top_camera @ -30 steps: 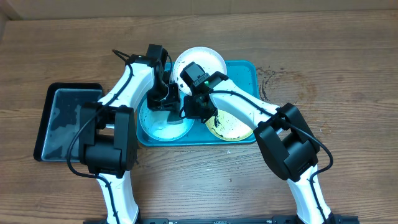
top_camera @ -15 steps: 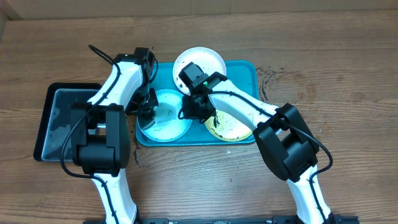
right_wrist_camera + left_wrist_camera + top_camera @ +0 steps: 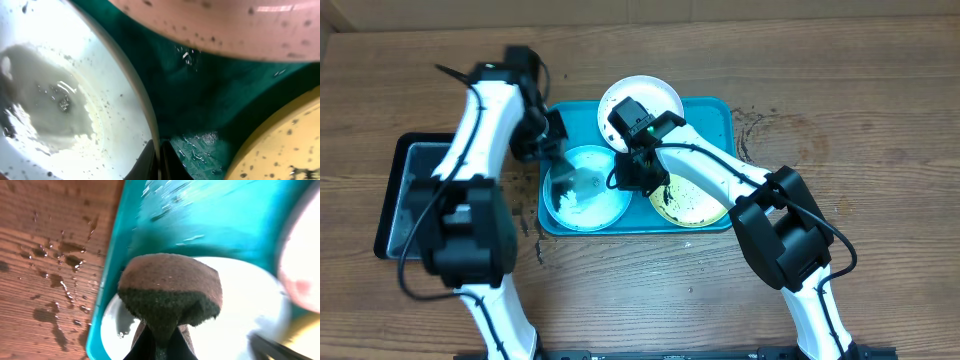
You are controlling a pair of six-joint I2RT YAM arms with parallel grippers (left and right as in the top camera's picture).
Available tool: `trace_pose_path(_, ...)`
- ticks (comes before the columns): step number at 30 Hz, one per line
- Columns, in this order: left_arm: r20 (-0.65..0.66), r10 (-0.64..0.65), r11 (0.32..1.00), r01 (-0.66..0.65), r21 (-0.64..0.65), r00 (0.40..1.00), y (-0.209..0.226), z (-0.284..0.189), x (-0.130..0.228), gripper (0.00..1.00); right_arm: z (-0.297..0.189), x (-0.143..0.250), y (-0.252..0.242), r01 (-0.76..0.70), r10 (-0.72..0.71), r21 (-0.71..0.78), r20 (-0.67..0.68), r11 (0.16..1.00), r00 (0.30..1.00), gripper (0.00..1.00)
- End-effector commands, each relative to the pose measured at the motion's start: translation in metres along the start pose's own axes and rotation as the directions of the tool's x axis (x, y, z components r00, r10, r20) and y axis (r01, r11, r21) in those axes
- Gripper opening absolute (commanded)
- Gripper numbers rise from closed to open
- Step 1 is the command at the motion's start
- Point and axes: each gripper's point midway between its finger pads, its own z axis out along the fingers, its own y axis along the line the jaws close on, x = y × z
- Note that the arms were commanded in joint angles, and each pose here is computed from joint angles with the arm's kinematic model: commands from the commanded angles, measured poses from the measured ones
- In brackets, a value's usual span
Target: Clean dirty plates on tray and stack at the side
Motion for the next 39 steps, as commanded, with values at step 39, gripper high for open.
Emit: trace_pose_path(39, 0.199, -0.565, 0.825, 0.555, 0.107, 0.801, 0.214, -0.132, -0.005, 0.04, -0.3, -0.016, 0.103, -0.001, -0.848, 0.962, 0.24, 0.272, 0.472, 0.04)
